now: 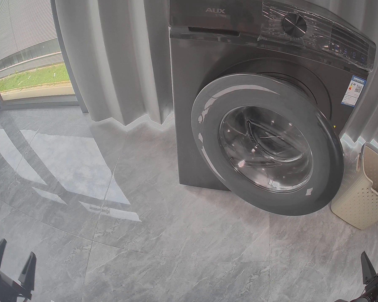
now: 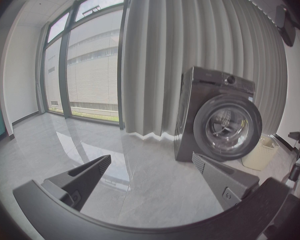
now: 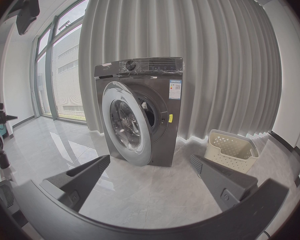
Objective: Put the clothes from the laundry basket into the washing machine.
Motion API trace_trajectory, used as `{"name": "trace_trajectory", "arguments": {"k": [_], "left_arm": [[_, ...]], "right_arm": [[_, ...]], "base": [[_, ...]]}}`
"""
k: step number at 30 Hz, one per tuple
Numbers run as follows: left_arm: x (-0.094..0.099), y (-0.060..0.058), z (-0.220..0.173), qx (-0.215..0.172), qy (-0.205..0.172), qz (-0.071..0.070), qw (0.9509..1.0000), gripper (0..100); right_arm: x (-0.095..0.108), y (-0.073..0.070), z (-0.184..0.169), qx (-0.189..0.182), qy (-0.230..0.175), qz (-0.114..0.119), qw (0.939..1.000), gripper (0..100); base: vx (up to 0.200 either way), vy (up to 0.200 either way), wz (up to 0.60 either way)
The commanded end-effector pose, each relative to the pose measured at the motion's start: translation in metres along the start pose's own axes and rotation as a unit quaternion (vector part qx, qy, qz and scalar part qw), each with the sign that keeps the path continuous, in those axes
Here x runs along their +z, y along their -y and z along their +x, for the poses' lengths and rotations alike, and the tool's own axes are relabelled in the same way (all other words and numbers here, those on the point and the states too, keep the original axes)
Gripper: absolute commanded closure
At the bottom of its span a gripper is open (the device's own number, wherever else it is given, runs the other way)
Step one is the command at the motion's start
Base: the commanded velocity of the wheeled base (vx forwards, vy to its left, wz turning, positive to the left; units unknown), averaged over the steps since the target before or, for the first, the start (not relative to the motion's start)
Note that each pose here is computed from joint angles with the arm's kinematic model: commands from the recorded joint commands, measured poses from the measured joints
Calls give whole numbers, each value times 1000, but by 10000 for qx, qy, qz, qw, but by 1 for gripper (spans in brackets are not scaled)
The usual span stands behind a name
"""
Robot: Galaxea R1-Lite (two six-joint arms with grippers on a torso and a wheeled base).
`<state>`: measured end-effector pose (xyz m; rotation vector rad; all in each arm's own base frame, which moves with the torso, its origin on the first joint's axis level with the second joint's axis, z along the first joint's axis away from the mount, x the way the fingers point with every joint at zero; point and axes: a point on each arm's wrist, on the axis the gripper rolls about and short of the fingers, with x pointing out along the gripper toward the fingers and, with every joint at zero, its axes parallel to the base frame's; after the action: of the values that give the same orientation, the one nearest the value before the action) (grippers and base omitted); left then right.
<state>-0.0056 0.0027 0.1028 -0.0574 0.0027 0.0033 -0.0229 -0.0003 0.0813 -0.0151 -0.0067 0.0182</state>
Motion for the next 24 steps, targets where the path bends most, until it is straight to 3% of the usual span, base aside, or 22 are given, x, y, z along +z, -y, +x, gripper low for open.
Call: {"name": "trace_trajectory", "arguments": {"k": [1, 8, 12, 14, 16, 17, 20, 22, 24], "left_arm": [[-16, -1, -10, -72, 33, -6, 10000, 0], [-18, -2, -10, -20, -56, -67, 10000, 0], [-18, -1, -12, 401, 91, -15, 9992, 0], [-20, 0, -16, 553, 307, 107, 9979, 0], [-21, 0, -17, 367, 331, 68, 9988, 0], [-21, 0, -17, 236, 325, 49, 9992, 0], [-21, 1, -17, 61, 324, 116, 9994, 0], [-21, 1, -17, 7, 337, 117, 9994, 0], [-21, 1, -17, 7, 321, 94, 9994, 0]], "right_arm": [[-5, -1, 0, 108, 0, -32, 9999, 0], [-5, -1, 0, 123, 7, -17, 9999, 0], [-1, -1, -1, 137, 130, 4, 9998, 0], [31, 0, -10, 157, 810, 93, 9965, 0], [62, 1, -16, 205, 1070, 123, 9940, 0], [71, 1, -14, 259, 986, 123, 9947, 0], [71, 0, -6, 558, 596, 119, 9966, 0], [62, -2, 11, 1048, -220, 199, 9940, 0], [58, -4, 22, 1254, -670, 304, 9894, 0]], "base": [[0, 0, 0], [0, 0, 0], [0, 0, 0], [0, 0, 0], [0, 0, 0], [0, 0, 0], [0, 0, 0], [0, 0, 0], [0, 0, 0]]}}
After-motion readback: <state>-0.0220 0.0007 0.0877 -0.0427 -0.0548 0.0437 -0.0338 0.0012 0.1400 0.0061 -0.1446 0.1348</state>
